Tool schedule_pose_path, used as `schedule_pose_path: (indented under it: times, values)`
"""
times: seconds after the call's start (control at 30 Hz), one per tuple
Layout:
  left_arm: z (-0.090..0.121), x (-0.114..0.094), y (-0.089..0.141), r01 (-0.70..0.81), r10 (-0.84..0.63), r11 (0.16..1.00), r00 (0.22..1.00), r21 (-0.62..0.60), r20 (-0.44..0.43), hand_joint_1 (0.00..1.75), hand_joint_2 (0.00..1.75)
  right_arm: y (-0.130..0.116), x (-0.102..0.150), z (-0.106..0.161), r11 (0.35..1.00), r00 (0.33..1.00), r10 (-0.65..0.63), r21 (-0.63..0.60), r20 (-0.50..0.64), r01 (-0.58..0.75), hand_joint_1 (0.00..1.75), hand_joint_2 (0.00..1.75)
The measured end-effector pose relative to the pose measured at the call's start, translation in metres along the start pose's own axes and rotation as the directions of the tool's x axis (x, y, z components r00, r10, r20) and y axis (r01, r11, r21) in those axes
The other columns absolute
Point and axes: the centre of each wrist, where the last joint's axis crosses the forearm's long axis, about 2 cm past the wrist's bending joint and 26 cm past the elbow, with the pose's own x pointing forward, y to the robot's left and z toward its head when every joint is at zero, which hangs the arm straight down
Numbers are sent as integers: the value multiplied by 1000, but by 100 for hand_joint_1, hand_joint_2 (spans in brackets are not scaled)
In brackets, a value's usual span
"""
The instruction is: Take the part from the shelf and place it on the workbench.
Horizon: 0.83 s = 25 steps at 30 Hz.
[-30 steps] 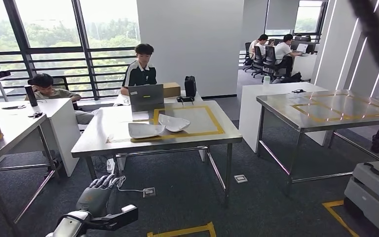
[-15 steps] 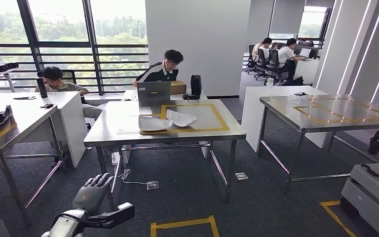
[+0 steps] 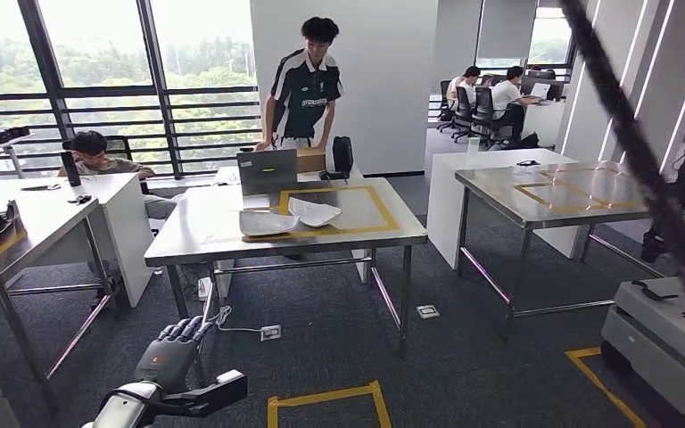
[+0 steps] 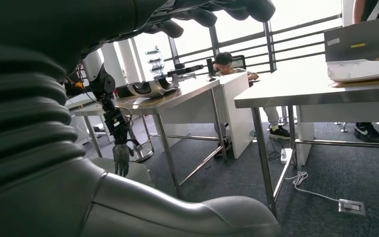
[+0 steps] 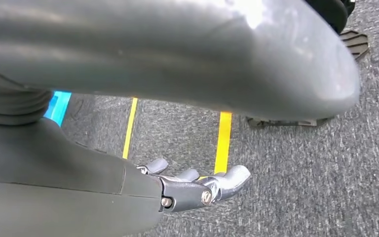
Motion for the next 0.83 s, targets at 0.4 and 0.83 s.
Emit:
schedule_pose_path:
  times: [0.4,0.83]
  values:
    - [3,0,-7,-14,14,1000,1000,5,8,0,175,0,0,0,1000,1000,11,2,-17,-11,0,0]
    - [5,5,-15,-19,19,1000,1000,13,21,0,175,0,0,0,1000,1000,12,2,-16,-12,0,175]
